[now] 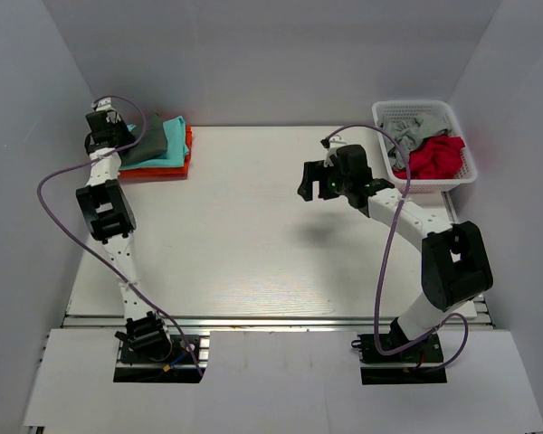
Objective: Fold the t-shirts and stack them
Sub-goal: Put the neatly folded tshirt into the corner of the board with the left arm
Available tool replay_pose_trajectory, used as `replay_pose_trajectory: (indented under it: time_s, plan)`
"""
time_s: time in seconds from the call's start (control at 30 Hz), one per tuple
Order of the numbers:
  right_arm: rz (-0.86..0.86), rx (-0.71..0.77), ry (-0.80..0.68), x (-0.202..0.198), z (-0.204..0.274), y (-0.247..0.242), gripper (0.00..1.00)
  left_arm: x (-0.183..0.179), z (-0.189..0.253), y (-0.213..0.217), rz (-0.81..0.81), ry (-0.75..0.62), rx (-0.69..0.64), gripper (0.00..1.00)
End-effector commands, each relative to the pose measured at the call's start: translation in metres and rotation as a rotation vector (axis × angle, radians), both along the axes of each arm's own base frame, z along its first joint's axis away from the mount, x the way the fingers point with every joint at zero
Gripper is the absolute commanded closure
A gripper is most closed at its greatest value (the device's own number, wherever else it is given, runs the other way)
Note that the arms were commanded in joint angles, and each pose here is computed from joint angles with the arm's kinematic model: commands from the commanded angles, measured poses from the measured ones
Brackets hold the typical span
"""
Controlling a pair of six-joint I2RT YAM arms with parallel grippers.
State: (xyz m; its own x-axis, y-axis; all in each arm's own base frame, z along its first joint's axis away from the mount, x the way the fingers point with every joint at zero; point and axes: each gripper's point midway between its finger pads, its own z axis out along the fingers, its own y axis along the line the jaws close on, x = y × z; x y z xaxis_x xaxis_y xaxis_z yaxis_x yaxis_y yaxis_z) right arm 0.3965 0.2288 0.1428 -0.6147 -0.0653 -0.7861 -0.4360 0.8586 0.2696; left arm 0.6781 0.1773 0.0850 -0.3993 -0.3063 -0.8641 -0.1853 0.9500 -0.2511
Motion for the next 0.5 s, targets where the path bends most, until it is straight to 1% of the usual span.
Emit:
replay_pose_trajectory:
  time_s: [0.0,0.03,0.07,0.1,0.13,0.17,0.2,0.23,0.27,0.3,0.33,0.37,0.4,0.43,0.47]
  plan:
    - [0.027,0.036,-0.068,0.007,0.029,0.007,0.09,-0.007,0.069,-0.010,-0.044,-0.097,-0.009,0.92]
    - [0.033,0.042,-0.069,0.004,0.031,0.008,0.09,-0.008,0.081,-0.011,-0.041,-0.116,-0.010,0.77]
    - [0.040,0.048,-0.077,0.003,0.033,0.009,0.09,-0.012,0.104,-0.010,-0.033,-0.148,0.005,0.68]
    - [0.044,0.055,-0.086,0.002,0.037,0.009,0.09,-0.015,0.115,-0.011,-0.038,-0.161,0.021,0.61]
    - [0.043,0.058,-0.089,0.001,0.038,0.008,0.09,-0.017,0.130,-0.011,-0.044,-0.182,0.044,0.59]
    - [0.043,0.061,-0.089,0.000,0.037,0.009,0.09,-0.019,0.139,-0.018,-0.071,-0.190,0.086,0.56]
    - [0.049,0.071,-0.084,-0.003,0.038,0.010,0.09,-0.020,0.153,-0.023,-0.060,-0.208,0.100,0.53]
    - [0.053,0.082,-0.086,-0.005,0.042,0.011,0.09,-0.025,0.179,-0.021,-0.048,-0.242,0.131,0.43]
    - [0.060,0.101,-0.113,-0.004,0.050,0.013,0.09,-0.028,0.189,-0.019,-0.030,-0.256,0.143,0.36]
    - [0.068,0.107,-0.112,-0.006,0.050,0.014,0.09,-0.032,0.194,-0.016,-0.011,-0.251,0.148,0.34]
    - [0.069,0.116,-0.128,-0.009,0.057,0.013,0.09,-0.035,0.202,-0.016,-0.002,-0.254,0.152,0.27]
    - [0.063,0.117,-0.132,-0.009,0.058,0.012,0.09,-0.041,0.223,-0.018,-0.001,-0.286,0.162,0.23]
    - [0.056,0.117,-0.133,-0.011,0.057,0.010,0.09,-0.044,0.227,-0.021,-0.014,-0.291,0.159,0.14]
    - [0.052,0.116,-0.135,-0.013,0.057,0.009,0.09,-0.047,0.234,-0.026,-0.033,-0.301,0.156,0.01]
    - [0.039,0.120,-0.160,-0.017,0.066,0.004,0.09,-0.052,0.231,-0.032,-0.061,-0.281,0.140,0.01]
